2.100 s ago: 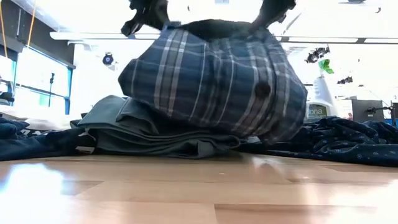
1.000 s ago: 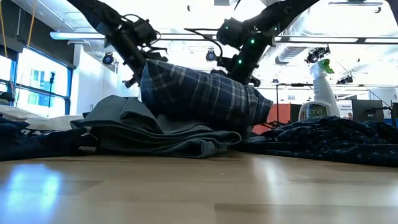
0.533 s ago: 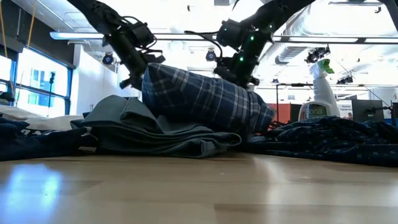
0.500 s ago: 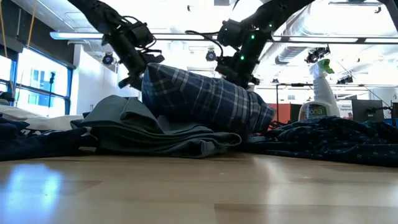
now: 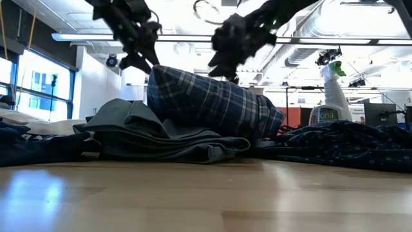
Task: Fold Laundry from Bin
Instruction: Fold the checkered blue polo
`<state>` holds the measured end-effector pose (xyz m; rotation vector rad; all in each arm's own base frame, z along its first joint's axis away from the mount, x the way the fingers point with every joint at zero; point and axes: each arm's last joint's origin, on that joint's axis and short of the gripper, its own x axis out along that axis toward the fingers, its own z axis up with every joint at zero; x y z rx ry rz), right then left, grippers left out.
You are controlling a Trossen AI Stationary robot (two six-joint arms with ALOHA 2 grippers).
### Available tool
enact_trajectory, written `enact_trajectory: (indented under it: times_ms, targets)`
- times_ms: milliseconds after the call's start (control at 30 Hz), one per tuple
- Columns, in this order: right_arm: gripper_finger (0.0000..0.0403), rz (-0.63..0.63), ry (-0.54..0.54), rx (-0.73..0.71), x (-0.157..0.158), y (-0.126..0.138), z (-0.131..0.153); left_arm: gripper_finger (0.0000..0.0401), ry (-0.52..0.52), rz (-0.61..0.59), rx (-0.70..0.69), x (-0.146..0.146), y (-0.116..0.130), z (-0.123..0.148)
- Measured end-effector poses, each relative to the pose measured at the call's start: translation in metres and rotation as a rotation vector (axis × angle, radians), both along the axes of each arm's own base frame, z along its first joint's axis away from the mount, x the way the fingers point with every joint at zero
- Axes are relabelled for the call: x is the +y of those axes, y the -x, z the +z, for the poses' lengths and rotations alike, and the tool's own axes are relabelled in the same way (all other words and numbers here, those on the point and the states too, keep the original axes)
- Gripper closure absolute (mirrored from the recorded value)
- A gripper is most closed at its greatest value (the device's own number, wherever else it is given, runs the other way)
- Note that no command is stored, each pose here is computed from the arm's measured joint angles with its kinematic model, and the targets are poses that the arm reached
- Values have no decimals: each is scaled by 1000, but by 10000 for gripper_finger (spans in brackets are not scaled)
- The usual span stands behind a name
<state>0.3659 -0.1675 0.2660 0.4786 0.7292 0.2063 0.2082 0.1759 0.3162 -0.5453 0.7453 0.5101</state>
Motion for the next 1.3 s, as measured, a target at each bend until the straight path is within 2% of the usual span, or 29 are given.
enact_trajectory:
  times_ms: [67, 133, 200, 267, 333, 367, 433, 500, 700, 767, 833, 900, 1000, 1067, 1167, 1233, 1300]
  targets:
    - [305, 26, 15, -31, 7, -17, -18, 237, -33, 5, -7, -4, 0, 5]
    - [336, -42, 60, -47, 9, -33, -28, 238, -51, 7, 0, -7, 0, 7]
    - [369, -200, 124, -33, 4, -43, -38, 238, -52, -1, 2, -9, -2, 6]
    - [393, -440, 186, 4, -7, -45, -42, 238, -48, -10, 1, -12, -4, 6]
    - [395, -684, 225, 60, -19, -40, -43, 238, -46, -23, -1, -15, -6, 6]
    - [390, -768, 253, 88, -24, -35, -43, 238, -45, -31, -1, -16, -7, 6]
    - [386, -839, 299, 160, -35, -25, -45, 238, -45, -45, -2, -19, -10, 6]
    - [387, -843, 315, 185, -44, -18, -46, 238, -46, -60, -2, -22, -11, 6]
    - [401, -741, 251, 114, -48, 2, -9, 238, -52, -109, -1, -29, -16, 6]
    - [399, -629, 216, 90, -42, 8, 2, 238, -13, -136, -20, -29, -21, 3]
    - [399, -471, 173, 68, -29, 10, 10, 238, 30, -185, -48, -27, -30, -3]
    - [401, -302, 143, 29, -11, 8, 10, 238, 31, -206, -69, -22, -43, -12]
    - [402, -100, 45, 7, 20, 1, -16, 238, 53, -222, -43, -13, -64, -35]
    - [402, -11, 15, 2, 42, -1, -39, 238, 124, -277, 21, -15, -72, -55]
    - [402, 84, 45, -82, 75, -4, -68, 238, 238, -388, 240, -30, -70, -83]
    - [402, 138, 64, -137, 94, -3, -87, 238, 248, -441, 403, -41, -64, -102]
    - [402, 146, 84, -182, 107, -2, -104, 238, 217, -469, 501, -49, -57, -121]
